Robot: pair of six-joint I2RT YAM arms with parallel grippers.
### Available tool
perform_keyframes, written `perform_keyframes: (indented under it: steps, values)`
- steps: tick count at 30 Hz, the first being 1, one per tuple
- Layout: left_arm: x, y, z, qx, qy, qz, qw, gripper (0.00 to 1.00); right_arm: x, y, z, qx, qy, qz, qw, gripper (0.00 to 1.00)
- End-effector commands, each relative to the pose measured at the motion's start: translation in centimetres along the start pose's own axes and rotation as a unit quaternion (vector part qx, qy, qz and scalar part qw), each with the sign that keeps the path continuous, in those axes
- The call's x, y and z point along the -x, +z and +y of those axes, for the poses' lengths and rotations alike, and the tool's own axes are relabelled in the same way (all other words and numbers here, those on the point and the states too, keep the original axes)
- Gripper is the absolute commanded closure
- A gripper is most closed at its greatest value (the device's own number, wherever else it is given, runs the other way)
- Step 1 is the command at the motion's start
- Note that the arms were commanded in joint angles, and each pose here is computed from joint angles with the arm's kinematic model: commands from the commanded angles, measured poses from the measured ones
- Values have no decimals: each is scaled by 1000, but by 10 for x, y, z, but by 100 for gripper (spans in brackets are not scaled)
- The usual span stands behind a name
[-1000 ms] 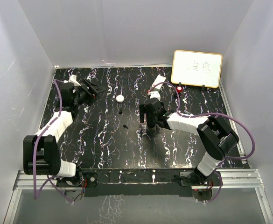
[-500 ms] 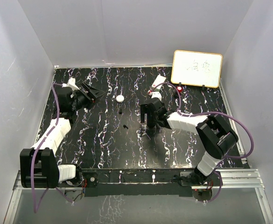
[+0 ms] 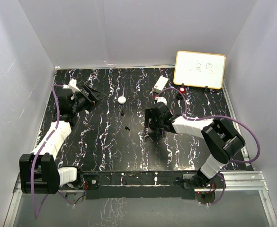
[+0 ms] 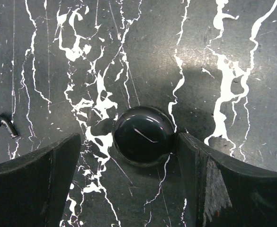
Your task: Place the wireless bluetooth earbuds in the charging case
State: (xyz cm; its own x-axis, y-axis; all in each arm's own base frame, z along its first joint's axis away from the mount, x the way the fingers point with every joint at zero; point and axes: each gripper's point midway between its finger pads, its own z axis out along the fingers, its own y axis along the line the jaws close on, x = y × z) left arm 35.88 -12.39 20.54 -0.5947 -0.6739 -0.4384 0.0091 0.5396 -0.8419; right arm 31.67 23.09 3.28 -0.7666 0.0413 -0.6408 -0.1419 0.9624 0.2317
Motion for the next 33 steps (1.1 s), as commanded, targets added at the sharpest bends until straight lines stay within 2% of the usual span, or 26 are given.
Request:
perform_keyframes:
  steps: [1, 33]
  values:
    - [-7, -6, -5, -11, 6, 11, 1000, 29, 13, -6, 16, 37, 13, -20, 999, 19]
    - [-19, -17, -17, -17, 14, 18, 1000, 29, 26, 28, 56, 91, -51, -10, 994, 22]
